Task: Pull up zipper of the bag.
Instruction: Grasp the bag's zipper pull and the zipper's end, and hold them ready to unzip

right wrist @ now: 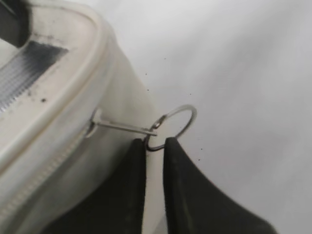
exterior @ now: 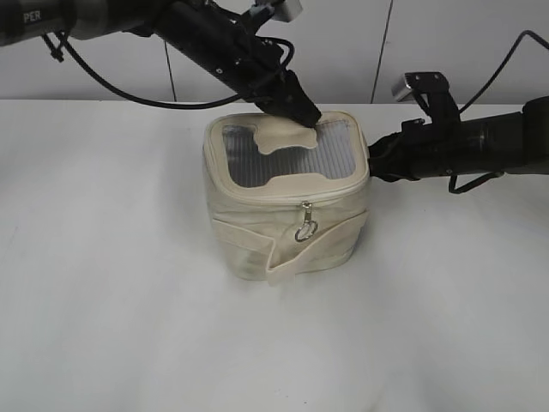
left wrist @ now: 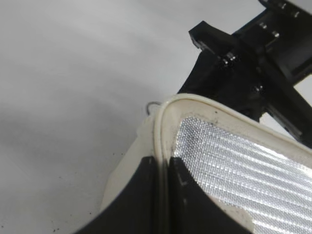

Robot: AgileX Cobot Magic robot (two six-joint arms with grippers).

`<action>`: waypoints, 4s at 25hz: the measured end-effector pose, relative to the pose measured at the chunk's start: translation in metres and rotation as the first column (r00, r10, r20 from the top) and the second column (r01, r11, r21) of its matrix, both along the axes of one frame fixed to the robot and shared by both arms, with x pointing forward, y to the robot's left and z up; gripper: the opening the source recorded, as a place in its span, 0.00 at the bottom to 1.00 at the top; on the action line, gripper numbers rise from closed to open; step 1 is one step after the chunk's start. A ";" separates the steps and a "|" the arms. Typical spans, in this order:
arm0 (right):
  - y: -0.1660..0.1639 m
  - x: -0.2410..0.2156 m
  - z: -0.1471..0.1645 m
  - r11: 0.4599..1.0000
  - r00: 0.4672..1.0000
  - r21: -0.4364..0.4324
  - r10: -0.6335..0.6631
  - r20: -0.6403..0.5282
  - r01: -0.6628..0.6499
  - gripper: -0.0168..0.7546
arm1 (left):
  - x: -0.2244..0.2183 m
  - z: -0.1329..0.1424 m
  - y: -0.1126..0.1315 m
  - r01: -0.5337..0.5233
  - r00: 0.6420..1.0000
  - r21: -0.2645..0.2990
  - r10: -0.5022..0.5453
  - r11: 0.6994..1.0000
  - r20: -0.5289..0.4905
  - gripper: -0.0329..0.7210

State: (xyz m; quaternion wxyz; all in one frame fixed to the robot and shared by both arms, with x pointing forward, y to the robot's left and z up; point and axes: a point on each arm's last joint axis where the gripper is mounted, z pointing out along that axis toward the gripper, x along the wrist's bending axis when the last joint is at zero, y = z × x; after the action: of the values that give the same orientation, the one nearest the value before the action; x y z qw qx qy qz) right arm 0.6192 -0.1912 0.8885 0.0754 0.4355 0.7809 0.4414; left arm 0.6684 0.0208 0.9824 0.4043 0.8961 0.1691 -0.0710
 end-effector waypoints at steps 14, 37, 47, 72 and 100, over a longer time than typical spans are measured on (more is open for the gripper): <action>0.000 -0.005 -0.004 1.000 0.999 -0.007 -0.001 -0.041 0.000 0.08 | -0.001 0.000 0.000 0.003 1.000 0.002 -0.002 1.000 -0.006 0.10; -0.003 0.000 -0.003 0.999 1.000 -0.046 -0.005 0.013 0.005 0.60 | -0.001 0.000 0.000 0.001 1.000 0.001 -0.001 1.000 -0.010 0.10; 0.002 0.000 0.001 0.999 0.998 -0.025 0.049 0.025 -0.048 0.05 | -0.001 0.000 0.000 0.004 1.000 0.001 -0.004 1.000 -0.013 0.10; -0.028 -0.137 0.043 0.996 0.972 0.018 -0.081 -0.222 0.087 0.04 | -0.002 0.000 -0.005 -0.036 0.999 -0.004 0.036 0.999 -0.037 0.10; 0.072 -0.156 0.056 0.977 0.956 -0.097 0.163 -0.243 -0.191 0.64 | -0.006 0.021 -0.007 -0.134 0.989 0.001 0.133 0.991 -0.058 0.45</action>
State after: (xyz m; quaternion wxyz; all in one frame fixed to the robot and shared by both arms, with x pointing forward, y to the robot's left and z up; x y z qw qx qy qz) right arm 0.4637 -0.1192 0.9445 -0.0310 0.4073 0.8452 0.3447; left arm 0.6626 0.0140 1.0037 0.4043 0.8798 0.2402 -0.0699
